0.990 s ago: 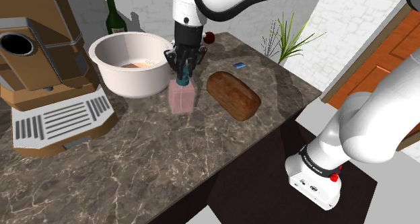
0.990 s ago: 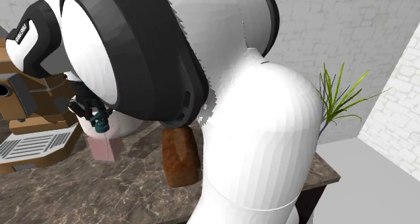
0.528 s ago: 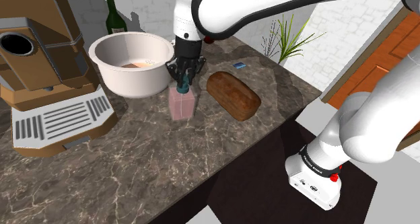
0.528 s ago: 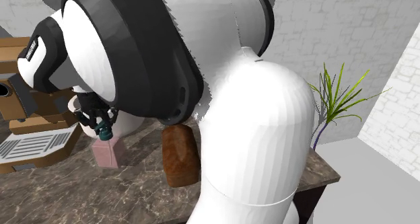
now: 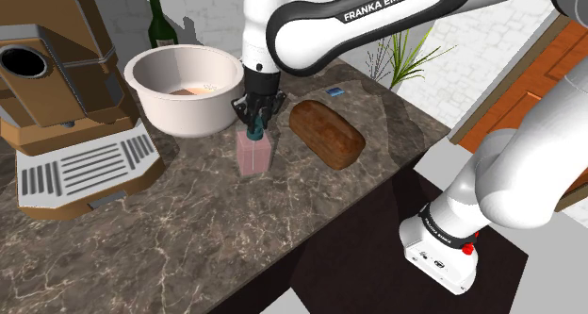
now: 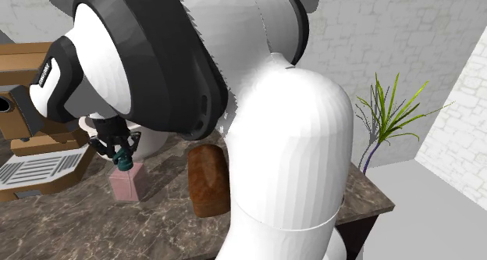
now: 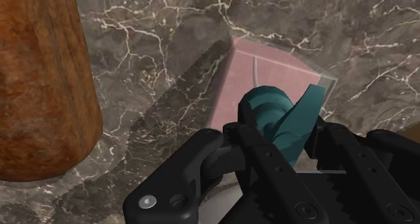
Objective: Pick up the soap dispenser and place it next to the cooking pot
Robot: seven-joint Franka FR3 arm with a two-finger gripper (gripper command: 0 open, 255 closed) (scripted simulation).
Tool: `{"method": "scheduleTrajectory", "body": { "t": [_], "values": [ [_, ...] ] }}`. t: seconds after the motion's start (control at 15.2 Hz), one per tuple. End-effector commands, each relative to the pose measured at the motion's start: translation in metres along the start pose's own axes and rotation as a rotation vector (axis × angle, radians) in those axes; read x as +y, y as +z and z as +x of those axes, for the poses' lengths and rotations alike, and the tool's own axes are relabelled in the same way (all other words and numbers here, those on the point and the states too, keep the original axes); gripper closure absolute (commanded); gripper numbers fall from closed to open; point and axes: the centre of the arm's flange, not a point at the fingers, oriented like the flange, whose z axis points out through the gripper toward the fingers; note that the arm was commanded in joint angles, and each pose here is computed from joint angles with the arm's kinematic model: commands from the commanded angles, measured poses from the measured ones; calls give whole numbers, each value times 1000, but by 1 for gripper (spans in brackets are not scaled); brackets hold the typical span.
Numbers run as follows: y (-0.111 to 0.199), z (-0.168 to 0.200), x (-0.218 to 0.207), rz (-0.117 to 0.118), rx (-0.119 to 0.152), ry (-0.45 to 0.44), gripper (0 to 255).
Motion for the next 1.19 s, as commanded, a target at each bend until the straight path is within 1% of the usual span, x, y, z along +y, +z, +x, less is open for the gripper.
{"method": "scheduleTrajectory", "body": {
  "t": [0.0, 0.26, 0.33, 0.66, 0.92, 1.12],
  "values": [
    [1, 0, 0, 0, 1, 0, 255],
    [1, 0, 0, 0, 1, 0, 255],
    [0, 0, 0, 0, 1, 0, 0],
    [1, 0, 0, 0, 1, 0, 0],
    [-50, 0, 0, 0, 1, 0, 0],
    [-50, 0, 0, 0, 1, 0, 0]
  ]
}}
